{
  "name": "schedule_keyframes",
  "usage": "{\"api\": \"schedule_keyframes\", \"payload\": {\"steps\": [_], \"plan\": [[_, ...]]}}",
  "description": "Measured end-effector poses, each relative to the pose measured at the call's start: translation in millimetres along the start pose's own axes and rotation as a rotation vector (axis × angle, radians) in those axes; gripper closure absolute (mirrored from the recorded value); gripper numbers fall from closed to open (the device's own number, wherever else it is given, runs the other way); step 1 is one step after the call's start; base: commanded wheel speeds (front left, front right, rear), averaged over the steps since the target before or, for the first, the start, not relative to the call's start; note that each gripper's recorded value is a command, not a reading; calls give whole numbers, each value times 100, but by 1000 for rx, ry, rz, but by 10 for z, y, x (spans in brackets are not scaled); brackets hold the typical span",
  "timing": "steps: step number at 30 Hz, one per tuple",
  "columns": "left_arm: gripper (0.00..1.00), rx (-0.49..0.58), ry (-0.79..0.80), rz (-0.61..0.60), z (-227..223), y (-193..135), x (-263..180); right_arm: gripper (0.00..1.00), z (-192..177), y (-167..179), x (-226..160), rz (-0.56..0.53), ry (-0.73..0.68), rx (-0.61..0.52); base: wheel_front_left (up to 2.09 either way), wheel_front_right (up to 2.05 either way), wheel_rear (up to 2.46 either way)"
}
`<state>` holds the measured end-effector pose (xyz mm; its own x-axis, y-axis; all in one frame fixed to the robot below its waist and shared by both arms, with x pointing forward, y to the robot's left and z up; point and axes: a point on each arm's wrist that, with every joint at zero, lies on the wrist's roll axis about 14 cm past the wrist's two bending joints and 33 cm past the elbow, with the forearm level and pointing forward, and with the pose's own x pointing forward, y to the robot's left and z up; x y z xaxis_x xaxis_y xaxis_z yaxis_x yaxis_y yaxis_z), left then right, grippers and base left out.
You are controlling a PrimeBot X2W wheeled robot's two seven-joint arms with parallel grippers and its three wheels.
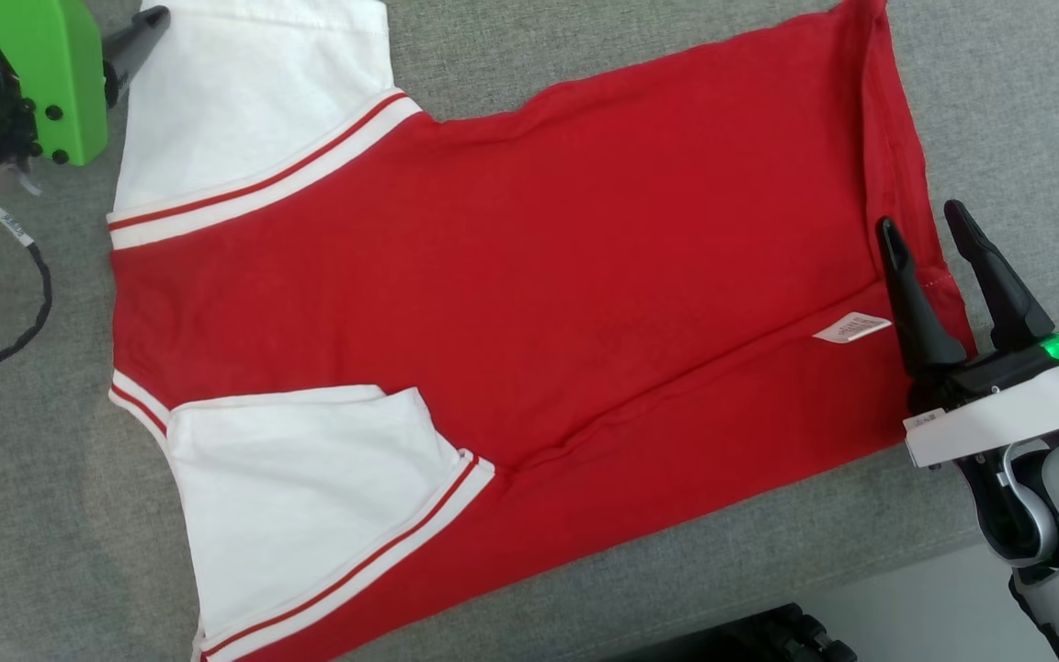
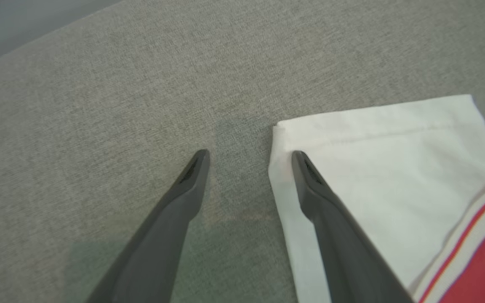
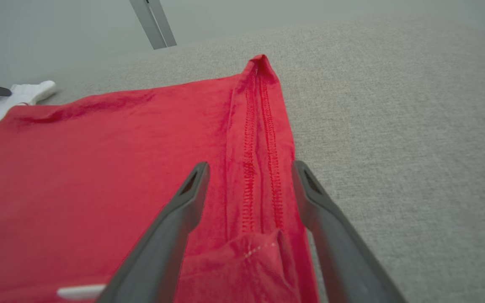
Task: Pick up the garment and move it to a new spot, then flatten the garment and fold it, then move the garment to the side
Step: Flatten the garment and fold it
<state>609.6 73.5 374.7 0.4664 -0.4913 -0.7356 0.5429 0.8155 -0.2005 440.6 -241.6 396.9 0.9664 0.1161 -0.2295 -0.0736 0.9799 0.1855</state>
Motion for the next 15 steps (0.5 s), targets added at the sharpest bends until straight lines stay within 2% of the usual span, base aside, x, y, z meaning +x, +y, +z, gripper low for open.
{"api": "schedule_keyframes", "payload": {"steps": [11,13,14,15], "plan": [[0,13,8,-14,21,-28,144,0,16,-95,-69,-40,-3,-1,0,0,0],[8,23,14,-19,23,-51,158,0,26,-107,-79,-46,-6,-1,0,0,0],[16,27,14,-21,28,-59,163,0,33,-114,-84,-49,-8,-1,0,0,0],[47,31,18,-23,27,-66,168,0,38,-120,-90,-51,-9,-2,0,0,0]]}}
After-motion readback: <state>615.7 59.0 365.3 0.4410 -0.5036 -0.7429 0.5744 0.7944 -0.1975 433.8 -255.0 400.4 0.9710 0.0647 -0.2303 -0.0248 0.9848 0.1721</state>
